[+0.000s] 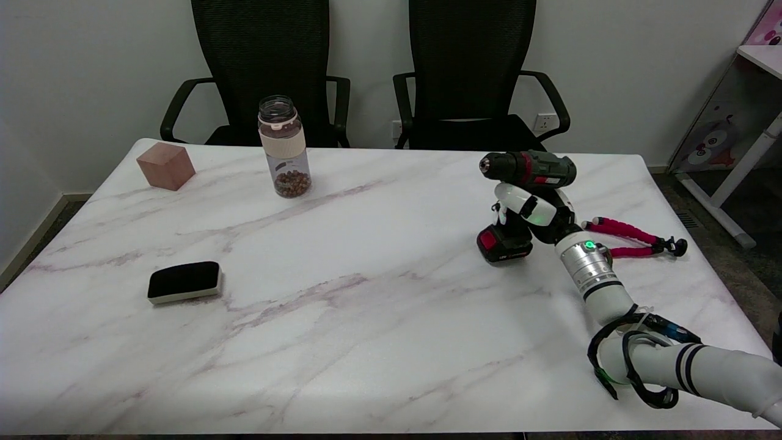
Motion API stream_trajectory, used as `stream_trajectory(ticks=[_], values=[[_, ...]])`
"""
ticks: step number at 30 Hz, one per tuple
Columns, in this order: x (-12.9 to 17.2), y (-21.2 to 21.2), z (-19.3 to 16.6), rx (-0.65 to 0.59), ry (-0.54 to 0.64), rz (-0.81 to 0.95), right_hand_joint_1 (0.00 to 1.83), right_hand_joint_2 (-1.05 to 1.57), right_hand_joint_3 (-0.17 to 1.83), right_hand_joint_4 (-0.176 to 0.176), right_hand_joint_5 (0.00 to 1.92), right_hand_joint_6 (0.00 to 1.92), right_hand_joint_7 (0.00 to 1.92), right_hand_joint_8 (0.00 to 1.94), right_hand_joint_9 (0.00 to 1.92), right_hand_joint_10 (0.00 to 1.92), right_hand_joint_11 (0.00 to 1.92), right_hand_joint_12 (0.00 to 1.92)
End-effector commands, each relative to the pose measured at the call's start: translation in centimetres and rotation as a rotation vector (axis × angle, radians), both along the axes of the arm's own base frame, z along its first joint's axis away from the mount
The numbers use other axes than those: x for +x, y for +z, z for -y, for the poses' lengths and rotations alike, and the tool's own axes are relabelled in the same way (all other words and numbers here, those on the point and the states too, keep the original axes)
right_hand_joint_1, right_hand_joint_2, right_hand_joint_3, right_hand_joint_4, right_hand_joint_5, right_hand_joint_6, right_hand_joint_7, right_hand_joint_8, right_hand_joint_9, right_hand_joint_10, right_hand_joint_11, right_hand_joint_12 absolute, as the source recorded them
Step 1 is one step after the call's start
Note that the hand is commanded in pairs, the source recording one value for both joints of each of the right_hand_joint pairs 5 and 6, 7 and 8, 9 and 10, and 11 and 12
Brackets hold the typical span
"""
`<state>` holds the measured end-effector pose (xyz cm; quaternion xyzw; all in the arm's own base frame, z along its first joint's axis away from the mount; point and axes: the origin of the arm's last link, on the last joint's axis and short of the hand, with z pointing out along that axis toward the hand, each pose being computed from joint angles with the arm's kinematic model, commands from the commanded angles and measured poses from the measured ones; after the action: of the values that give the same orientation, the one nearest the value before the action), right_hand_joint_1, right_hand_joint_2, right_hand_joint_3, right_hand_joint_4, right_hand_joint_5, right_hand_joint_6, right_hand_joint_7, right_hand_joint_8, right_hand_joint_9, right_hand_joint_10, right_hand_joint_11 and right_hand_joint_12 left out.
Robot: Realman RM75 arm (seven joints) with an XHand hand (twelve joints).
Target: Pick up the power screwdriver.
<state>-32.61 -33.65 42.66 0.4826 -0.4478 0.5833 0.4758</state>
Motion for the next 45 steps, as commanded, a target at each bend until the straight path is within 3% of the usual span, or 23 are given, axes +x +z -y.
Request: stream_trajectory(ticks=[1, 6, 16, 25, 36, 45], values=[[0.6, -0.3, 0.8, 0.009, 0.008, -0.006, 0.86, 0.32, 0.68, 0.176, 1.79, 1.79, 1.79, 1.79, 1.92, 1.92, 1.40, 1.40], [0.5, -0.3, 0.8, 0.011, 0.001, -0.004, 0.87, 0.36, 0.68, 0.176, 1.79, 1.79, 1.79, 1.79, 1.92, 1.92, 1.47, 1.47], [1.2, -0.9, 1.3, 0.025, 0.031, 0.008, 0.87, 0.39, 0.66, 0.176, 1.79, 1.79, 1.79, 1.79, 1.92, 1.92, 1.92, 1.92], [3.4, -2.0, 2.0, 0.051, 0.128, 0.021, 0.87, 0.41, 0.66, 0.176, 1.80, 1.80, 1.80, 1.80, 1.92, 1.92, 1.92, 1.92], [8.1, -4.2, 3.3, 0.158, 0.273, -0.004, 0.88, 0.46, 0.63, 0.176, 1.83, 1.83, 1.83, 1.83, 1.92, 1.92, 1.92, 1.92], [11.6, -6.5, 4.1, 0.238, 0.357, -0.022, 0.90, 0.66, 0.68, 0.176, 1.91, 1.91, 1.91, 1.91, 1.92, 1.92, 1.92, 1.92]])
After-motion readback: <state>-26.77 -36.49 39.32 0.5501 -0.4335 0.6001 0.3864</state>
